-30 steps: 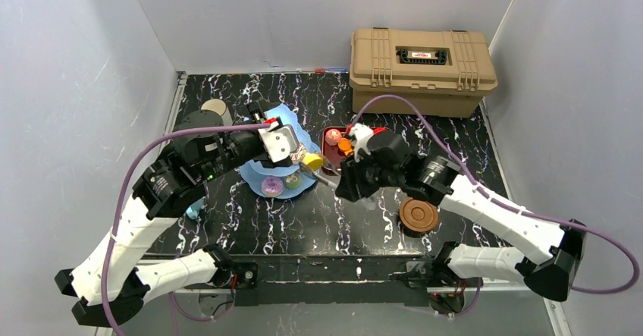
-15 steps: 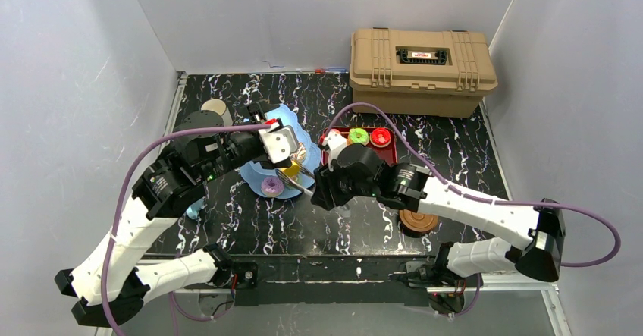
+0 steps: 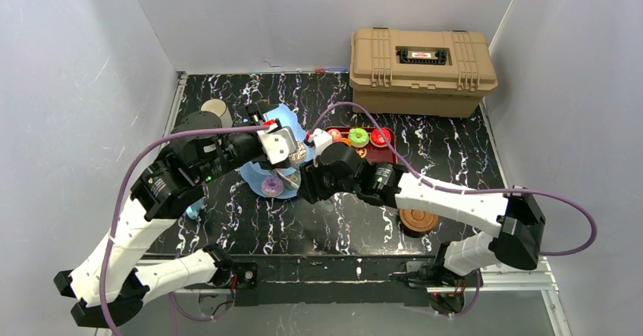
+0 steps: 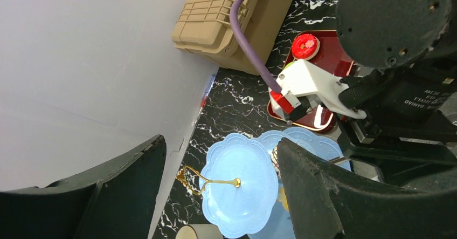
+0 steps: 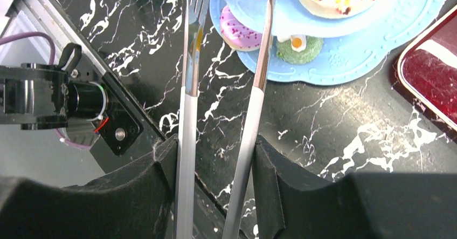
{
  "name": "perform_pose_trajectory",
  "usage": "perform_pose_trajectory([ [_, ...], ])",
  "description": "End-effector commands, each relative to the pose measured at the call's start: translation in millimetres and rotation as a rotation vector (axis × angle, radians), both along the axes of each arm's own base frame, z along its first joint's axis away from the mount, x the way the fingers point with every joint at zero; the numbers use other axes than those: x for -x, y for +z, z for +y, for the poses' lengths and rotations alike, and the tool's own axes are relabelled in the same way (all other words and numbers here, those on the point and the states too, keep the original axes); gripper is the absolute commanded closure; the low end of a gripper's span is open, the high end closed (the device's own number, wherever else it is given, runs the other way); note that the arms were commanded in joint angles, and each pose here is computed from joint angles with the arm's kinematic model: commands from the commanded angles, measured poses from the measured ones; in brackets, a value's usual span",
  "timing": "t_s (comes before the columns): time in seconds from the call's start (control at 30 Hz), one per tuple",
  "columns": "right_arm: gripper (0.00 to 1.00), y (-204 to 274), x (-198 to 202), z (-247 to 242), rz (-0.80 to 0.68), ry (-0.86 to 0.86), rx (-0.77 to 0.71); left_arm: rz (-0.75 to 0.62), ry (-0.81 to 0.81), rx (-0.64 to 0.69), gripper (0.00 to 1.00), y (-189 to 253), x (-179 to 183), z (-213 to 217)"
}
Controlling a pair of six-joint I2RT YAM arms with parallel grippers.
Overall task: Serve the afternoon tea
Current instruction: Place the desert on the desert table.
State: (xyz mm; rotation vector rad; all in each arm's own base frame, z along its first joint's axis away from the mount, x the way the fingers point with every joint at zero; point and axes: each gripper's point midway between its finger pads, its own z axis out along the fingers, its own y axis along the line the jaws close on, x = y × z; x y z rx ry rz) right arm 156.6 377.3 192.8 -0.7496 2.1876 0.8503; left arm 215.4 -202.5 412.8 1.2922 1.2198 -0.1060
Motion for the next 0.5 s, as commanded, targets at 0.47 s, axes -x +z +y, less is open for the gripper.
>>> perform_pose_trajectory([
  [0.47, 0.8, 24, -31, 43, -0.094, -0.044, -0.087, -0.038, -0.001, 0.02, 0.26, 15, 7, 8],
])
